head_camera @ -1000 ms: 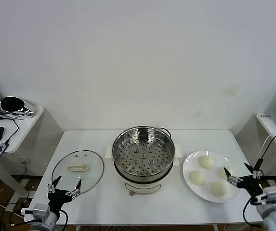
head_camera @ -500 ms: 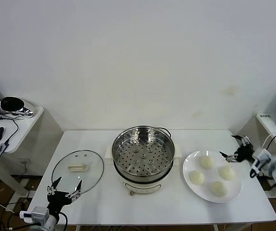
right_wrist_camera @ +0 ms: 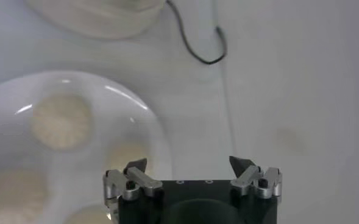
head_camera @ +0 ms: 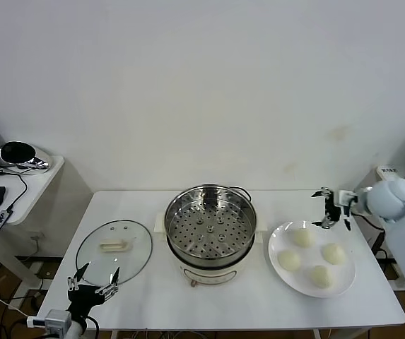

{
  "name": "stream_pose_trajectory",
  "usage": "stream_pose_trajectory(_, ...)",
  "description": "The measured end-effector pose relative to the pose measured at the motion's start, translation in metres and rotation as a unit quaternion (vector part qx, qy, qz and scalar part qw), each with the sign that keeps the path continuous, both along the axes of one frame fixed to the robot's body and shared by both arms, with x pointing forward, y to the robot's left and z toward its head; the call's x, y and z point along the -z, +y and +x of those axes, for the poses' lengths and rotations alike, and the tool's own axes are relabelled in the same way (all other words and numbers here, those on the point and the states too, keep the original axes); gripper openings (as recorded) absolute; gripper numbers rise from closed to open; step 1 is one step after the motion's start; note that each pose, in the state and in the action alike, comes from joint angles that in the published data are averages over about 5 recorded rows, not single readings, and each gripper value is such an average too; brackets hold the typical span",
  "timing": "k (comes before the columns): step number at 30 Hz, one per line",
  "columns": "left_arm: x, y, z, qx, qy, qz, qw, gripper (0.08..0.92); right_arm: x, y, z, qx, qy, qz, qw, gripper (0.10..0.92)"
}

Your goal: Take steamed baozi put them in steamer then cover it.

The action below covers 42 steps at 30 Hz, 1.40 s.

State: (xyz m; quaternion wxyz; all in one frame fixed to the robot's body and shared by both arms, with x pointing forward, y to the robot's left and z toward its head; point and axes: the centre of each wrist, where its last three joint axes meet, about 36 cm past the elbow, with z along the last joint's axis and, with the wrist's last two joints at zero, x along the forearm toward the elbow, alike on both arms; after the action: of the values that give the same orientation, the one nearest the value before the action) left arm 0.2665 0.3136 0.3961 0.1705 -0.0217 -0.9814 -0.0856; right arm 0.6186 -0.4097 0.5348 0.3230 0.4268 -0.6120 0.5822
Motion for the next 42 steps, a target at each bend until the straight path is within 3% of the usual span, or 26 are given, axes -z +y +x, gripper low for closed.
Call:
stream_pose_trajectory(17,-0.001,0.004,-0.004,-0.007,0.002,0.001,1.0,0.823,0.05,0.014,0.033,-0.01,0.083,-0.052,0.995,0.823)
stream_pose_trajectory(42,0.008,0.007,-0.001,-0.006,0.012,-0.001,1.0,0.823,0.086,0.014,0.035,0.013,0.101,-0.05,0.994,0.806)
